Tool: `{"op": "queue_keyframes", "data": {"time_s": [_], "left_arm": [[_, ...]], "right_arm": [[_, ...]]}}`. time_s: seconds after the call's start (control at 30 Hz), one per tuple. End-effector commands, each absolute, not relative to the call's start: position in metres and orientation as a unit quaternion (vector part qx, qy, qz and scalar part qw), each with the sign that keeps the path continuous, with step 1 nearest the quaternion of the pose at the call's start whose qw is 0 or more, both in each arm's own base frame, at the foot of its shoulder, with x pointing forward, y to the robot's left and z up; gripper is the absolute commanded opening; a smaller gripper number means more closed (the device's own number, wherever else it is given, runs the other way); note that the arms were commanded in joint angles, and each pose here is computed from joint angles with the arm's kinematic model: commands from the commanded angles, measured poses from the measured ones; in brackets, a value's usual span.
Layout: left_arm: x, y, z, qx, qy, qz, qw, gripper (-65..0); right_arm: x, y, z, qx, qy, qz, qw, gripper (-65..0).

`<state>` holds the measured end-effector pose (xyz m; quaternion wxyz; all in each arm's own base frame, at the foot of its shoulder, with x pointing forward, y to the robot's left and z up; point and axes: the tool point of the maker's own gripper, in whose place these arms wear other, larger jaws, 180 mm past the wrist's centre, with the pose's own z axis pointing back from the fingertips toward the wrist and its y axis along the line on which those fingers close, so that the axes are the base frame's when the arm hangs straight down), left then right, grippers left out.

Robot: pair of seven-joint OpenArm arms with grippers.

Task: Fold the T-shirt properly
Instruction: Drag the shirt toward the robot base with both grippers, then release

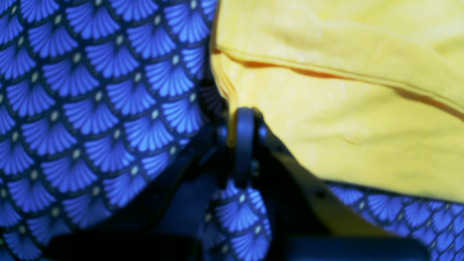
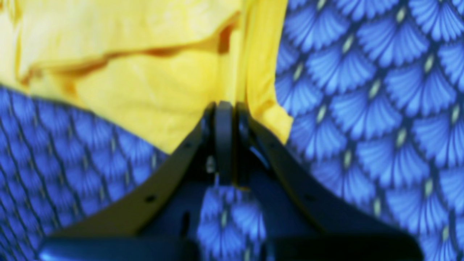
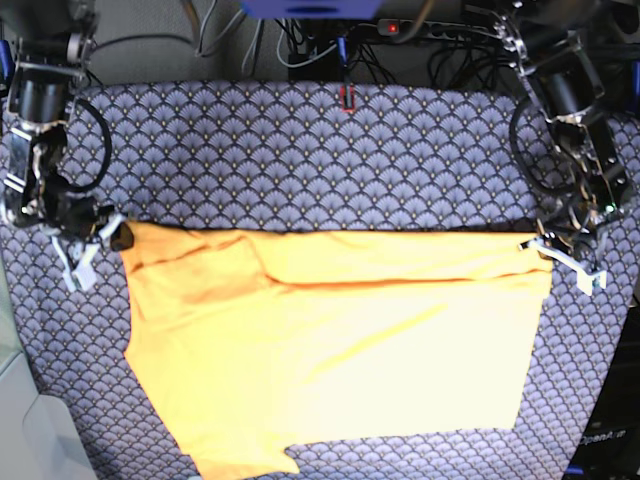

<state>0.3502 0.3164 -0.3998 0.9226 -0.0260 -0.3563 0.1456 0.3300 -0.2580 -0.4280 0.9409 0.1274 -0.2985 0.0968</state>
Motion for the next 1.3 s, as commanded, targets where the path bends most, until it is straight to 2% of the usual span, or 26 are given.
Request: {"op": "queue_keyframes", "data": {"time_s": [0.0,0.23,0.5,0.77,1.0,1.27], "left_arm": [[0.356,0.332,-0.381,-0.008,-0.377,0.144,0.915,-65.0],[0.331,0.335,-0.376,0.019,-0.368,0.120,0.922,-65.0],[0.272,0.328,-0.378,0.054,-0.325,0.083,0.941,-65.0],[0.222,0.349,-0.378,0.085,-0.311,0.117,0.940,-65.0],[0.209,0.340,-0.389,0.075,-0.287,0.067,0.953,-65.0],[0.208,0.339,-0.390,0.072,-0.286,0.060,0.954,-65.0]], "right_arm": [[0.310,-0.270,-0.433,0.092,-0.252,0.126,0.955,-65.0],[0.264,-0.264,-0.409,0.052,-0.271,0.161,0.947,-65.0],[0.218,-0.262,-0.427,0.054,-0.234,0.168,0.956,-65.0],[0.190,-0.280,-0.432,0.045,-0.226,0.136,0.963,-65.0],[0.158,-0.272,-0.445,0.064,-0.225,0.124,0.964,-65.0],[0.145,-0.266,-0.450,0.073,-0.224,0.120,0.964,-65.0]]}}
